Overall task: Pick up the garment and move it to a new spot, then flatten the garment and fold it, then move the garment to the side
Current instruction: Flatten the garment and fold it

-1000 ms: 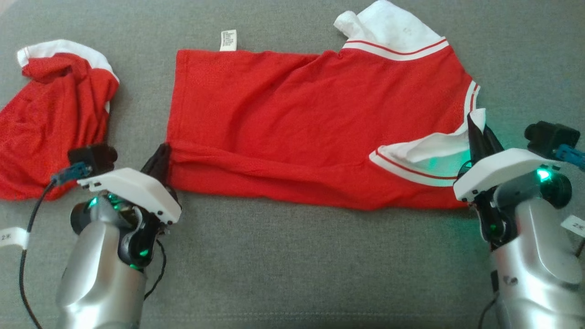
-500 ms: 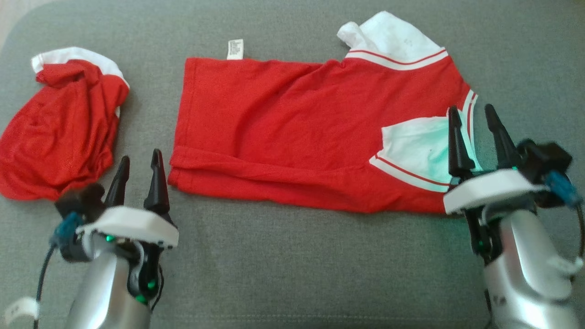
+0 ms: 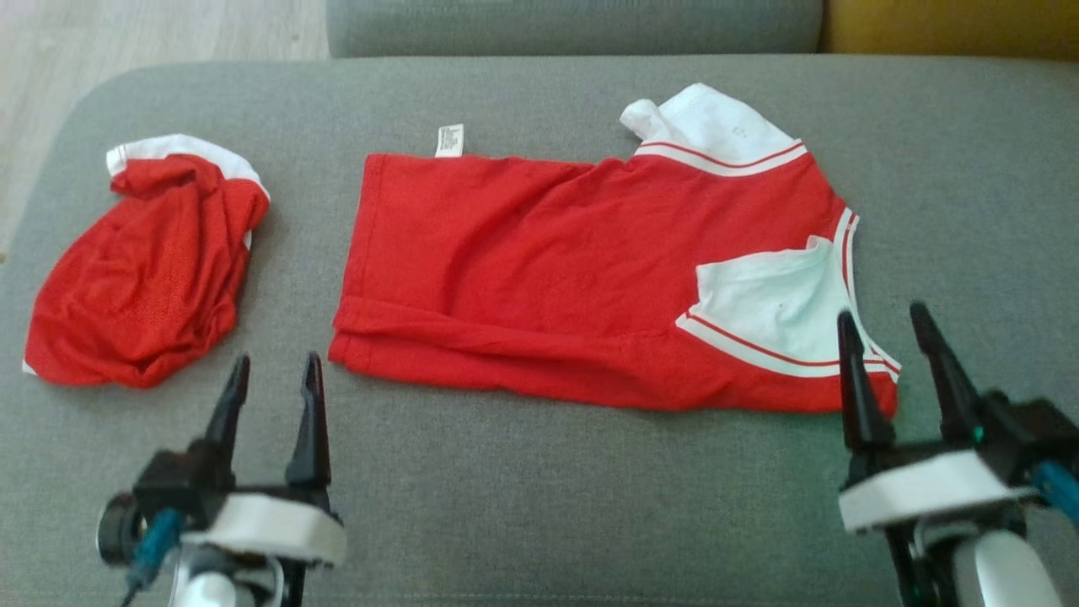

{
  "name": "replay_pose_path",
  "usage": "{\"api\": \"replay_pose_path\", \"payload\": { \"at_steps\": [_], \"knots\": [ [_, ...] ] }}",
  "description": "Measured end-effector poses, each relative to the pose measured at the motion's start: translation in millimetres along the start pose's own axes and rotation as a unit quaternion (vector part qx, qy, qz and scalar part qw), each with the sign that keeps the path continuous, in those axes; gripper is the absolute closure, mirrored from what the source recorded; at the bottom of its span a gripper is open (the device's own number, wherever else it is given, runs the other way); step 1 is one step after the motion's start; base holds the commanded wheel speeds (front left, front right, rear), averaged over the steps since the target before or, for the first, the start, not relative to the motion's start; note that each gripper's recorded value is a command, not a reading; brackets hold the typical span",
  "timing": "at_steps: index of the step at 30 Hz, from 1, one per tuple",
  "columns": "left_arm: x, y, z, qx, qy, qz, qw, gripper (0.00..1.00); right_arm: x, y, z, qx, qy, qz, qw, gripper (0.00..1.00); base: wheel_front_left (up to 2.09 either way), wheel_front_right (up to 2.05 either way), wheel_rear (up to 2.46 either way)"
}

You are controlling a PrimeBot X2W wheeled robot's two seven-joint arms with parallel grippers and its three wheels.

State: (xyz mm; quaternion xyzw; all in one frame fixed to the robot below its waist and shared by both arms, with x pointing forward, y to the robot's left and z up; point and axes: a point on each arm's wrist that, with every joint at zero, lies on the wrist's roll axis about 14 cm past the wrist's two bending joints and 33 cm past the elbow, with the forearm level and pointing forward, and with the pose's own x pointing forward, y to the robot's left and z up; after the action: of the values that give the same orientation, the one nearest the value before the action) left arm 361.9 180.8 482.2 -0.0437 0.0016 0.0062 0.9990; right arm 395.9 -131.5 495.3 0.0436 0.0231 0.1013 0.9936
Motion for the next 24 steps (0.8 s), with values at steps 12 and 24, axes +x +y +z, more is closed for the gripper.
{"api": "replay_pose_path", "payload": {
  "at_steps": [12,24],
  "knots": [
    [-19,-2,-10,0.003,0.016,-0.003,1.0,0.0,-29,-6,-3,0.03,0.015,-0.017,0.999,0.0,0.0,0.0,0.0],
    [-18,0,-22,-0.008,0.037,0.0,0.999,0.0,-28,-11,-12,0.031,0.031,-0.024,0.999,0.0,0.0,0.0,0.0]
  ]
}}
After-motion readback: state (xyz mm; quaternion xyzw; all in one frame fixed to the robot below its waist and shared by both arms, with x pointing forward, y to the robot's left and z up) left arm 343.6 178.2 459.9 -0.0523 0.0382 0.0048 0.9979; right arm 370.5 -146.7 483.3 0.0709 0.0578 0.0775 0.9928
